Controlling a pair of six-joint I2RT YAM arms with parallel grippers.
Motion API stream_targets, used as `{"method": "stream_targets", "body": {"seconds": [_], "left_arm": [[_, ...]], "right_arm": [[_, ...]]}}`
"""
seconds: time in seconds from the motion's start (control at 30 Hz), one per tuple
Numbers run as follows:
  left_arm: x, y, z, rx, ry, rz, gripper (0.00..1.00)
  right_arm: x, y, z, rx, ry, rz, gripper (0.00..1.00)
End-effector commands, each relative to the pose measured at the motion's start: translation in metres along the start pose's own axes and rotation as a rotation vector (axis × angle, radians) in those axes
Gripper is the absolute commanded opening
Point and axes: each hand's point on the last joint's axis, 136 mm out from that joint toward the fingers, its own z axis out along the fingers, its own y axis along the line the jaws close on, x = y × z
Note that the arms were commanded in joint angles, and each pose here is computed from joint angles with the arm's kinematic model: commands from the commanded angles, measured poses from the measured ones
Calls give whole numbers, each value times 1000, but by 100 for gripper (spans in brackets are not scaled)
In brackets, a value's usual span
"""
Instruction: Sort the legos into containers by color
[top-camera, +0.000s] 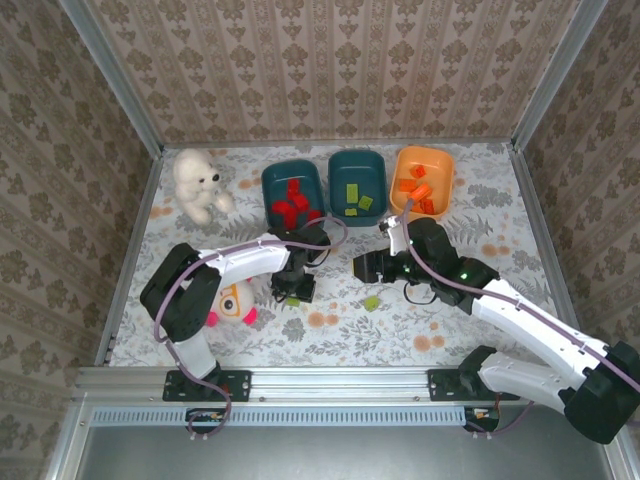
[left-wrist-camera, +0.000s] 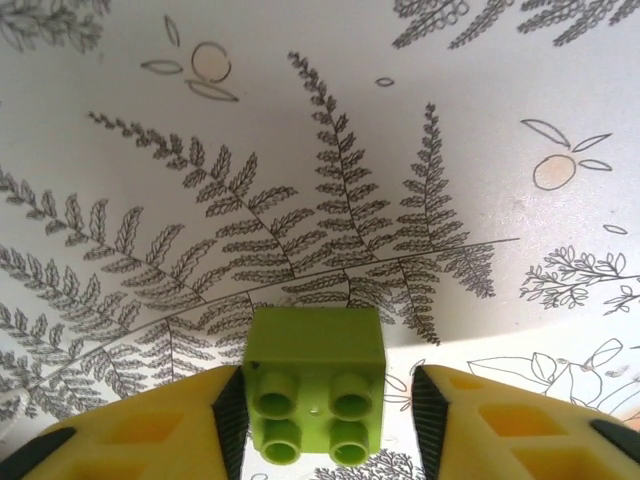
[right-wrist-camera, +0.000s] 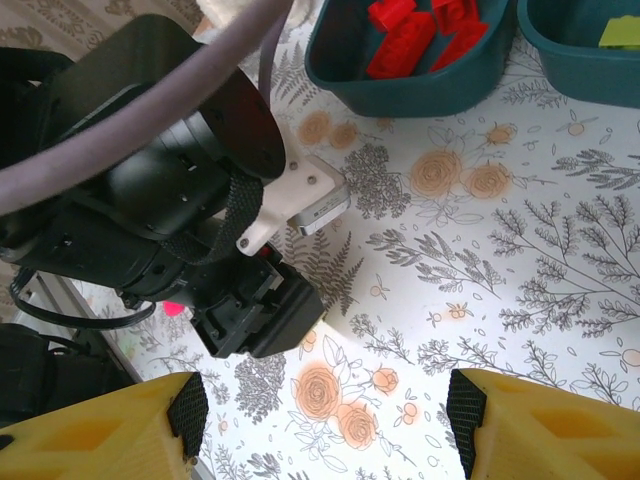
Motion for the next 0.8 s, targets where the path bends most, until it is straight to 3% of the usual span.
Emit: {"method": "stream_targets", "body": {"seconds": [0.0, 0.17, 0.27, 0.33, 0.43, 0.6, 0.77], "left_arm": [[0, 0, 7, -18, -1, 31, 44], [-2, 1, 8, -30, -9, 38, 44], [1, 2, 12, -46, 7, 44, 51], [1, 2, 12, -48, 9, 50, 51], [0, -1, 11, -39, 0, 53, 44], [0, -1, 10, -40, -1, 54, 24], [-16, -5, -18, -32, -72, 42, 23]], "right_arm": [[0, 2, 0, 2, 21, -7, 68], [-4, 3, 1, 4, 22, -6, 68], [-5, 3, 3, 5, 30, -5, 68], [-6, 3, 4, 5, 32, -5, 68], [-7, 3, 5, 9, 35, -6, 68], [-7, -1, 5, 25, 38, 4, 67], [-19, -3, -3, 52, 4, 5, 67]]}}
